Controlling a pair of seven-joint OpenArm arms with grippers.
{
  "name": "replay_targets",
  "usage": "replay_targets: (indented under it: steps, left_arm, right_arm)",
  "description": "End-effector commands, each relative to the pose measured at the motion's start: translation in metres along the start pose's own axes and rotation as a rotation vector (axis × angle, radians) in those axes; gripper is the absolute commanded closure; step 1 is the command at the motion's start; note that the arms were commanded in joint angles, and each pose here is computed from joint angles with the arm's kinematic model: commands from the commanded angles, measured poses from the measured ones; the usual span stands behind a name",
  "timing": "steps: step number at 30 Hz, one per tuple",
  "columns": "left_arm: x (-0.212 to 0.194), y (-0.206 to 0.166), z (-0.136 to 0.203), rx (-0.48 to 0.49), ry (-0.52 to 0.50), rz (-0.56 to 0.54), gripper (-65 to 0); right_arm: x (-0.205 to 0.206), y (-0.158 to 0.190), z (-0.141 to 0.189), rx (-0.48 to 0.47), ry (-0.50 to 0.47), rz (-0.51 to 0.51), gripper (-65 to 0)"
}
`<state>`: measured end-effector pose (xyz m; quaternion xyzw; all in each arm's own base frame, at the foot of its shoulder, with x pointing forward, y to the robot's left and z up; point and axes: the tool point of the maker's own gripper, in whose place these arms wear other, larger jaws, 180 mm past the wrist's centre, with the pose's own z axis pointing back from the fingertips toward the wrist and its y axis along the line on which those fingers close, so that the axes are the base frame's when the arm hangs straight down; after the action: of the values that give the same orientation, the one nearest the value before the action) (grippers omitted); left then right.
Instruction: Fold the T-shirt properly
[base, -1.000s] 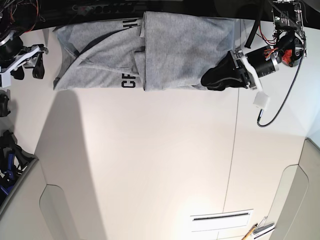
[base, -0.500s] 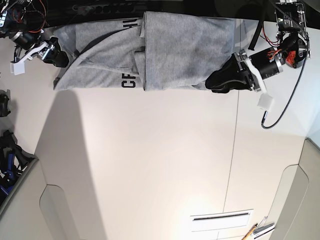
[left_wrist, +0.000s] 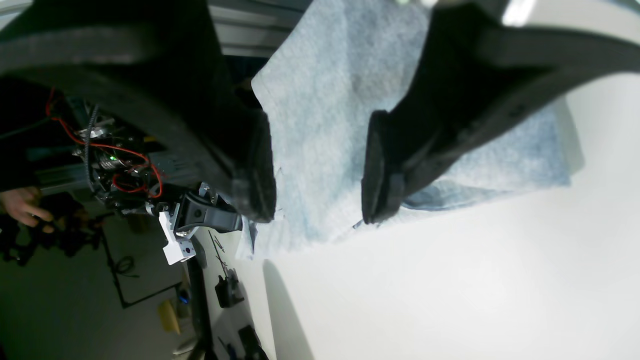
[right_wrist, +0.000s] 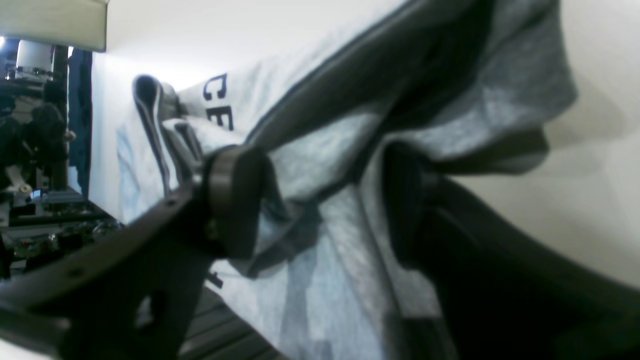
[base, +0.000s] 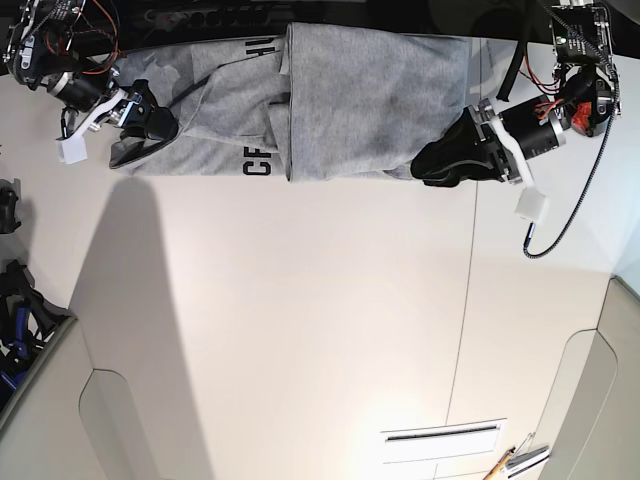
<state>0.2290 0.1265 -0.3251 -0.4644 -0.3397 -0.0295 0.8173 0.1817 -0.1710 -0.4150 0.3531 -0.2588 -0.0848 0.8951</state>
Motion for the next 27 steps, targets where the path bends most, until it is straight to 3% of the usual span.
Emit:
replay_targets:
  steps: [1,4,8,13,17,22,27]
  left_arm:
    - [0.017,-0.004,0.007,-0.008,-0.047,-0.032,-31.4]
    - [0.029,0.006,0.022,0.037,-0.098,-0.038,-31.3]
    - [0.037,0.026,0.046,0.146,-0.121,-0.060,-29.0]
    - [0.010,0.069,0.072,0.363,-0.020,-0.064,-12.4]
    - [-0.025,0.104,0.086,0.485,0.057,0.000,-0.9]
    - [-0.060,0.128,0.093,0.519,0.105,0.126,0.0]
    - [-0.068,0.132,0.095,0.522,0.112,0.158,0.0]
  right_arm:
    - [-0.006,-0.005,0.003,-0.028,0.041,0.012,-27.5]
    - [-0.006,-0.005,0.003,-0.029,0.041,0.009,0.0]
    - [0.000,-0.003,0.002,-0.025,0.034,0.020,0.0]
    - [0.019,0.013,0.008,-0.022,-0.004,0.108,0.0]
    - [0.043,0.043,0.017,-0.013,-0.063,0.236,0.0]
    - [0.059,0.095,0.023,0.030,-0.152,0.356,0.0]
    - [0.053,0.154,0.008,0.161,-0.185,0.408,0.0]
